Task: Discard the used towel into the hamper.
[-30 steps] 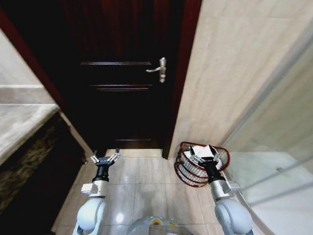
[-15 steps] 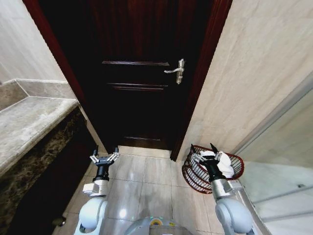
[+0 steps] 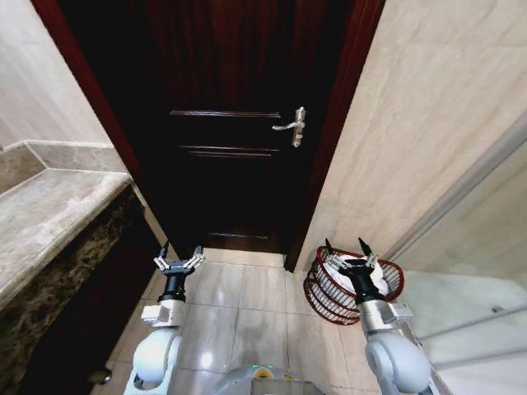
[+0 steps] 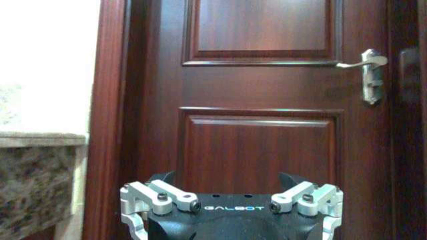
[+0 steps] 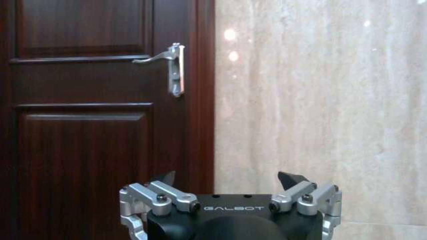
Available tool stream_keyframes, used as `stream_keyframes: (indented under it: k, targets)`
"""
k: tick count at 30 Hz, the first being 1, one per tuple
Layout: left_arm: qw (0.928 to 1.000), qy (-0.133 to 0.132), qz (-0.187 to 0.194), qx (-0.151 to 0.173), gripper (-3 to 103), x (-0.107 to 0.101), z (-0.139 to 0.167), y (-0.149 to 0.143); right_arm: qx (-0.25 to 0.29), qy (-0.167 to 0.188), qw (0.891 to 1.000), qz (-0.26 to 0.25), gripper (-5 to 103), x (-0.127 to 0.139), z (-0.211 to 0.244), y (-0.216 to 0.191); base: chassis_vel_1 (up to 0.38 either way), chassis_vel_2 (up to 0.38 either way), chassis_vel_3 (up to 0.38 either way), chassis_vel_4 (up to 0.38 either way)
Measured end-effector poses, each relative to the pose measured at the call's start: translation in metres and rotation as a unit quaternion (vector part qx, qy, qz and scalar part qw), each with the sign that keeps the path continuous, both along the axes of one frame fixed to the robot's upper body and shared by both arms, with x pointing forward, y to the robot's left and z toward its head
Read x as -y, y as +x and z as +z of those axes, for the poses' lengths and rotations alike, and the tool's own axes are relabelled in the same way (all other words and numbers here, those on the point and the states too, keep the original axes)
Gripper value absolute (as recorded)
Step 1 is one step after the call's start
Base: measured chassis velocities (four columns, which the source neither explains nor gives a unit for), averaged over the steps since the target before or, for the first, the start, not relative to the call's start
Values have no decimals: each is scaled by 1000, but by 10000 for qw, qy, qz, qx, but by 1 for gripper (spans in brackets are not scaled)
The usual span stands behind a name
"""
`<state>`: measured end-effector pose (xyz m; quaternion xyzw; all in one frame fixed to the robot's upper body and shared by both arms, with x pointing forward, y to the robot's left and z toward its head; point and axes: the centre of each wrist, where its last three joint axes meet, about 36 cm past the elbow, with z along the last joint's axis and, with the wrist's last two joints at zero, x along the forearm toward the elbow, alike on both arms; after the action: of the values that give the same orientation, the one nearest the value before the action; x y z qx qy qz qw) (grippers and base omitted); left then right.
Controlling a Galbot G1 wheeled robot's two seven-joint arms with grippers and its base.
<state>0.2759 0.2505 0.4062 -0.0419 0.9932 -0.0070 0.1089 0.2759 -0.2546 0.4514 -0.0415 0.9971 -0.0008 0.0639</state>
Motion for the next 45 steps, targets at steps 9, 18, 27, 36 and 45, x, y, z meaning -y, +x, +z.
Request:
stream_keyframes:
  k: [9, 18, 27, 36, 45]
  targets:
    - [10000, -69, 40, 5, 100, 2, 3, 1, -9, 8, 10000, 3, 100, 2, -2, -2, -65, -70, -67, -64]
    - [9996, -225, 160, -59, 100, 7, 5, 0, -6, 24, 10000, 15, 100, 1, -4, -5, -10, -12, -12, -14]
    - [9996, -229, 176, -22, 100, 7, 6, -1, 19, 31, 10000, 23, 100, 1, -3, -7, 7, 9, 12, 9]
    - [9995, -181, 253, 7, 100, 6, 5, 0, 46, 38, 10000, 33, 100, -1, -1, -7, 4, 4, 6, 4]
    - [9994, -208, 271, 14, 100, 6, 6, 2, 33, 30, 10000, 37, 100, -1, -3, -7, 0, 0, 0, 0]
